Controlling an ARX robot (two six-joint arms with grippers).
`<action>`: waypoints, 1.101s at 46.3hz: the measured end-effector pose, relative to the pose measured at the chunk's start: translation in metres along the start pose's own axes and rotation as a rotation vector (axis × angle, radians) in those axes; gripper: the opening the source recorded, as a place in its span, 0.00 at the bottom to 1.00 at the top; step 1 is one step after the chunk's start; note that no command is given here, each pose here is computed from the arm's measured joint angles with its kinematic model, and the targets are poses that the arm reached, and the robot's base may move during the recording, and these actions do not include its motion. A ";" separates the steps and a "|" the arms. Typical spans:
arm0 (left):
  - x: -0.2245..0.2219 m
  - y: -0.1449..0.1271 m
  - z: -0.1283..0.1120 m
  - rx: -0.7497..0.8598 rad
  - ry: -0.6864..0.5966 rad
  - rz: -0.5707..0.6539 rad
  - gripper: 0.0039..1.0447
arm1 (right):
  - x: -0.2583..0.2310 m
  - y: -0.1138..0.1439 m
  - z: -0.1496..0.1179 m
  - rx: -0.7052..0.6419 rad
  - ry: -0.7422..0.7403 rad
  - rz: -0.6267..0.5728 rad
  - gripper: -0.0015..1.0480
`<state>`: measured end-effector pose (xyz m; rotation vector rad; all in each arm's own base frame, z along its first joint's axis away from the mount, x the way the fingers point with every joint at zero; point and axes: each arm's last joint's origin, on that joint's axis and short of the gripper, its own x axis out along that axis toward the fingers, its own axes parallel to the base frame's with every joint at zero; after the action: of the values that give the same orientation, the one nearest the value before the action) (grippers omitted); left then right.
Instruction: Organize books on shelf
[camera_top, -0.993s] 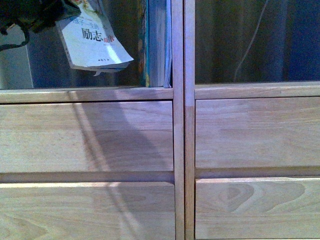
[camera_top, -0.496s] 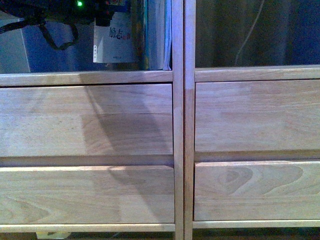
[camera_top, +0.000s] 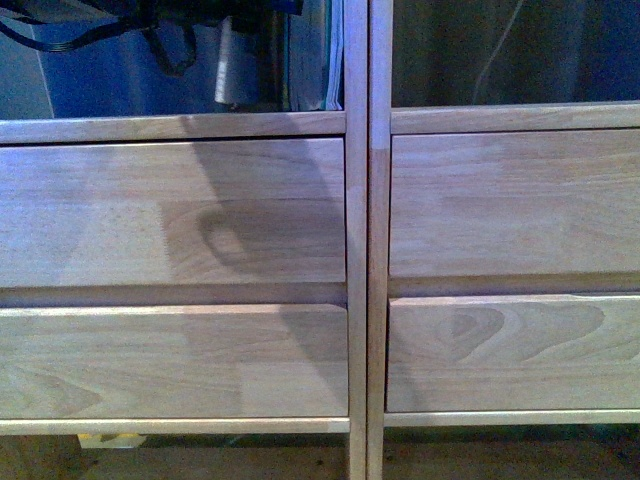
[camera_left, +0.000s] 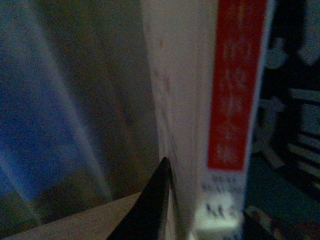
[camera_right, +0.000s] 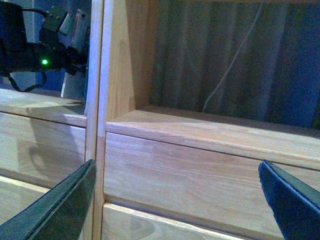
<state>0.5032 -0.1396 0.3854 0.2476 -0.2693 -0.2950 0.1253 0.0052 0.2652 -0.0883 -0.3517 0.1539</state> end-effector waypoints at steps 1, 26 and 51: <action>0.000 -0.002 0.000 0.004 0.000 -0.004 0.19 | 0.000 0.000 0.000 0.004 0.001 -0.001 0.93; -0.037 -0.008 -0.010 -0.034 -0.021 0.001 0.94 | 0.000 0.000 0.000 0.017 0.002 0.004 0.93; -0.171 0.011 0.035 -0.271 -0.120 0.053 0.93 | 0.000 0.000 0.000 0.017 0.002 0.004 0.93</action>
<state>0.3377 -0.0820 0.3830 -0.0449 -0.3505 -0.2913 0.1256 0.0050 0.2650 -0.0720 -0.3479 0.1605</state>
